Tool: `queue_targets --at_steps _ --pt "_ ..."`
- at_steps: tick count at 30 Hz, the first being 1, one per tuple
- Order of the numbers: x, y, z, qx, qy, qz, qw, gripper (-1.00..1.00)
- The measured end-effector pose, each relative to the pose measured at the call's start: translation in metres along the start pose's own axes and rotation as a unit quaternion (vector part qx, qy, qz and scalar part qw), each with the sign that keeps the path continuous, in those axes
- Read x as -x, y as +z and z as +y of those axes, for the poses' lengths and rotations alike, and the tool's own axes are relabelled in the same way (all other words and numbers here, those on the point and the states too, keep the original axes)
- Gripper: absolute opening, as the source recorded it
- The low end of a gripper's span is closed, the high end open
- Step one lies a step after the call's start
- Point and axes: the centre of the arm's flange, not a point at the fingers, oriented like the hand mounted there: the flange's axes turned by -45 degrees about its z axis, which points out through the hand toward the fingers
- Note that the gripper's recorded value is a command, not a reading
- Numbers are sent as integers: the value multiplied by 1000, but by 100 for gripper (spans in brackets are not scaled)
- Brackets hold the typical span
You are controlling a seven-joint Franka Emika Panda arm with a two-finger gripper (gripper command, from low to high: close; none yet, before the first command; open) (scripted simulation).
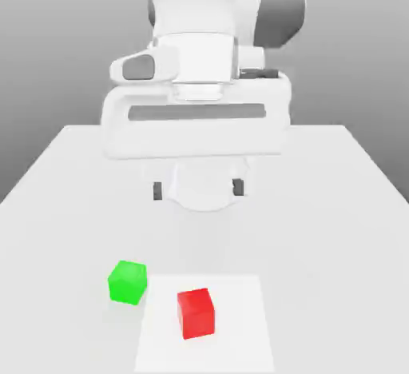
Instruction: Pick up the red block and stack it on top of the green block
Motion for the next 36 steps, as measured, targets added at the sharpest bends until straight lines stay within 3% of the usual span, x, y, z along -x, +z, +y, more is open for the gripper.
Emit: queue_targets --at_steps 6,11,12,19,25,29,36 --pt "58 108 -5 -13 -29 -94 995 0" --pt "76 165 -7 -15 -34 -106 994 0" --pt "79 175 -7 -15 -34 -106 994 -100" --pt "80 178 -7 -15 -34 -107 994 -100" --pt "69 122 -3 -14 -29 -107 994 -100" --pt "103 93 56 6 81 -108 991 -100" --pt "159 71 98 12 217 -106 970 -100"
